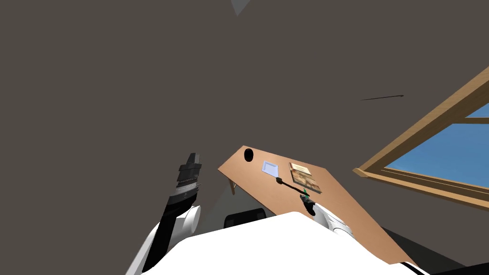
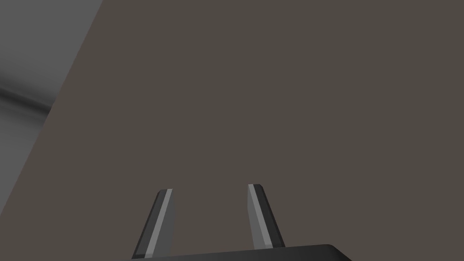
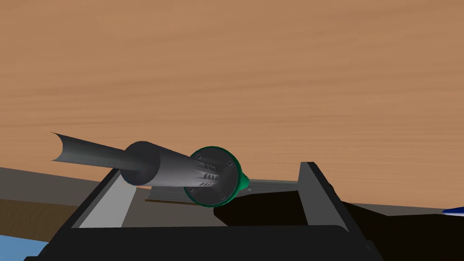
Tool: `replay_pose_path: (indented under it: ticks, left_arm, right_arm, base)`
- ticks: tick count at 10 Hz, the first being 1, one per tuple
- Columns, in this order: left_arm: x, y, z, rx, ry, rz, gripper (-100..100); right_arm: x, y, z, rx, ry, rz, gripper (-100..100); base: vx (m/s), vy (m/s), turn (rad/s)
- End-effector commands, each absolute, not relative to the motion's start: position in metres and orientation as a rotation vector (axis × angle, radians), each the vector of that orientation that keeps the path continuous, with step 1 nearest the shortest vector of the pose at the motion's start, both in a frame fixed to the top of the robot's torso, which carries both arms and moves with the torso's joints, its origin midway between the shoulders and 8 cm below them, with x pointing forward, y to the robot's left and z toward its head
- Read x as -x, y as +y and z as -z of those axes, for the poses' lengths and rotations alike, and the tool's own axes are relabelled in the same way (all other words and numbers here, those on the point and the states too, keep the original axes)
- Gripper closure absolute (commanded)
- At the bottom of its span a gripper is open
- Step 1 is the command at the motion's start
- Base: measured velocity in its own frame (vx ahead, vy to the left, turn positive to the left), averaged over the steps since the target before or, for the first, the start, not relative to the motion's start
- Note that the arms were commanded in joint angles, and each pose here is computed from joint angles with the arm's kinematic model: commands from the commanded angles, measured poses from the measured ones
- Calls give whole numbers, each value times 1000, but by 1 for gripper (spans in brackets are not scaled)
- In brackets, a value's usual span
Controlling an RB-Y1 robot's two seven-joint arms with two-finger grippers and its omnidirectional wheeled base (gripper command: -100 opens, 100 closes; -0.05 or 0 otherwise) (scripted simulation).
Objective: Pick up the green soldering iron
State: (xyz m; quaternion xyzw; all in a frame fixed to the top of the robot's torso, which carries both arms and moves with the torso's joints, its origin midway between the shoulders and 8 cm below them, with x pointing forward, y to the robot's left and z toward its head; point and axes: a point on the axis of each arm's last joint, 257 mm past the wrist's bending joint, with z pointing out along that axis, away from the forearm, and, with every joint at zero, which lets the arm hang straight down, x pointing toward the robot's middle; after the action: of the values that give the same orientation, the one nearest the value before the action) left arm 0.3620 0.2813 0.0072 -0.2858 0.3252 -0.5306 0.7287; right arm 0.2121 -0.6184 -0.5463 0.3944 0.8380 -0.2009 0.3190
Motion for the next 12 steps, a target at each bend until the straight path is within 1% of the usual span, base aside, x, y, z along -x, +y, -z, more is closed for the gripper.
replay_pose_path:
  ticks: [1,5,6,7,12]
  left_arm:
    - [-362,281,-7,630,716,1169,0]
    - [-362,281,-7,630,716,1169,0]
    - [-362,281,-7,630,716,1169,0]
    - [-362,281,-7,630,716,1169,0]
    - [-362,281,-7,630,716,1169,0]
  right_arm:
    - [-212,-618,546,-1037,2204,528,100]
    - [-212,-619,546,-1034,2205,529,100]
    - [-212,-619,546,-1034,2205,529,0]
    - [-218,-626,543,-1042,2193,539,100]
    - [-243,-647,531,-1081,2156,573,100]
  base:
    - [6,0,1]
    - [0,0,0]
    - [0,0,0]
    - [-55,10,65]
    - [-109,18,92]
